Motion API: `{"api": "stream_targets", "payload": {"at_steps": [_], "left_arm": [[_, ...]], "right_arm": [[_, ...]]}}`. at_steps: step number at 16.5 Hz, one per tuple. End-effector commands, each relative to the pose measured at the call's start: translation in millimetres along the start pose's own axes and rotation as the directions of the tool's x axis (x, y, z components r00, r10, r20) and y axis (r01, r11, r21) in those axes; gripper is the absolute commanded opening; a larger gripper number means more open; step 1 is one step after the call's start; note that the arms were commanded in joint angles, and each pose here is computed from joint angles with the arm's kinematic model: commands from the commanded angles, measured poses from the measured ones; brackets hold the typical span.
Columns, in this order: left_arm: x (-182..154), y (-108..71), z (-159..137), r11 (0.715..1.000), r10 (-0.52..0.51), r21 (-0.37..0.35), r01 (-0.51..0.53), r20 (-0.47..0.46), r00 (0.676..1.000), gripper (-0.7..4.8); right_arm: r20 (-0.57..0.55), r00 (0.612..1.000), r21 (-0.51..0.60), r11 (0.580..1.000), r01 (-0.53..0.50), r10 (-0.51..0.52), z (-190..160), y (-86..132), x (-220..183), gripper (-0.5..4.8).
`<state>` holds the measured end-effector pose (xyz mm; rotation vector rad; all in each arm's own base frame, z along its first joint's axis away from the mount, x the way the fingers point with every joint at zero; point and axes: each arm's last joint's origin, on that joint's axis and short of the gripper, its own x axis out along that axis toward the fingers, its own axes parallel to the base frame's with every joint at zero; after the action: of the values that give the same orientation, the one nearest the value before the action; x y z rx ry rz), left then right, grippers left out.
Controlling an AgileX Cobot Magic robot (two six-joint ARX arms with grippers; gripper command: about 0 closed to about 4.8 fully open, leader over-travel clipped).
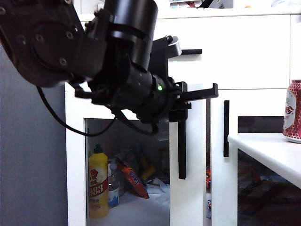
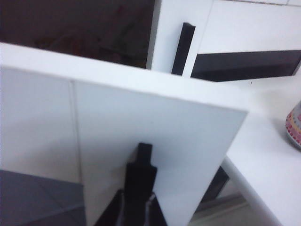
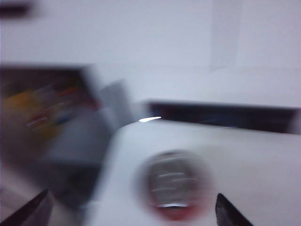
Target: Open the left door of the white cabinet, pick up a can of beverage from the table on the right, place it inside the cabinet, and finally close the cabinet door.
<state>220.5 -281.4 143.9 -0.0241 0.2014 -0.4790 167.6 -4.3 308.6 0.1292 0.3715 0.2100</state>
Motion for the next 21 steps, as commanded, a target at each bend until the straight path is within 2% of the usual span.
{"api": "stream_targets", "payload": {"at_steps": [1, 4, 6, 8, 9, 10, 11, 13, 17, 19, 21], "left_arm": [[-4.0, 8.9, -3.6, 0.996, 0.088, 0.028, -0.087, -0.059, 0.994, -0.05], [-6.9, 8.8, 5.6, 0.996, 0.084, 0.013, -0.083, -0.034, 0.996, -0.05], [-9.6, 8.9, 13.2, 0.997, 0.081, 0.001, -0.081, -0.013, 0.997, -0.05], [-12.9, 9.3, 18.9, 0.997, 0.078, -0.007, -0.078, 0.003, 0.997, -0.05], [-14.1, 9.6, 21.5, 0.997, 0.077, -0.012, -0.077, 0.010, 0.997, -0.05], [-14.5, 9.7, 22.4, 0.997, 0.077, -0.013, -0.077, 0.012, 0.997, -0.05], [-15.8, 10.0, 24.1, 0.997, 0.076, -0.015, -0.076, 0.017, 0.997, -0.05], [-16.9, 10.1, 26.5, 0.997, 0.075, -0.019, -0.075, 0.024, 0.997, -0.05], [-17.4, 10.2, 27.8, 0.997, 0.075, -0.021, -0.074, 0.027, 0.997, -0.05], [-18.1, 10.3, 29.1, 0.997, 0.074, -0.022, -0.073, 0.029, 0.997, -0.05], [-20.0, 10.5, 33.2, 0.997, 0.072, -0.028, -0.071, 0.039, 0.997, -0.05]], "right_arm": [[-0.007, 0.979, -0.055, 0.978, -0.203, 0.203, 1.7, 29.0, 36.2, 4.40], [-0.098, 0.951, -0.062, 0.952, -0.299, 0.292, 5.2, 51.3, 82.7, 4.40], [-0.161, 0.921, -0.044, 0.930, -0.366, 0.355, 14.0, 58.4, 116.0, 4.39], [-0.203, 0.900, -0.022, 0.917, -0.398, 0.386, 16.8, 59.9, 139.8, 4.16], [-0.233, 0.866, 0.006, 0.892, -0.453, 0.442, 14.2, 61.4, 150.4, 4.16], [-0.260, 0.846, 0.022, 0.879, -0.477, 0.466, 8.7, 63.8, 156.5, 3.86], [-0.298, 0.832, 0.042, 0.878, -0.477, 0.467, 1.9, 64.5, 160.9, 2.98], [-0.348, 0.799, 0.078, 0.865, -0.496, 0.489, -5.9, 64.1, 163.8, 0.07], [-0.414, 0.763, 0.095, 0.857, -0.506, 0.496, -17.4, 65.4, 168.3, -0.06], [-0.473, 0.710, 0.116, 0.836, -0.536, 0.521, -32.5, 70.5, 178.1, -0.06], [-0.481, 0.647, 0.157, 0.784, -0.600, 0.591, -38.2, 78.0, 180.7, -0.06]]}}
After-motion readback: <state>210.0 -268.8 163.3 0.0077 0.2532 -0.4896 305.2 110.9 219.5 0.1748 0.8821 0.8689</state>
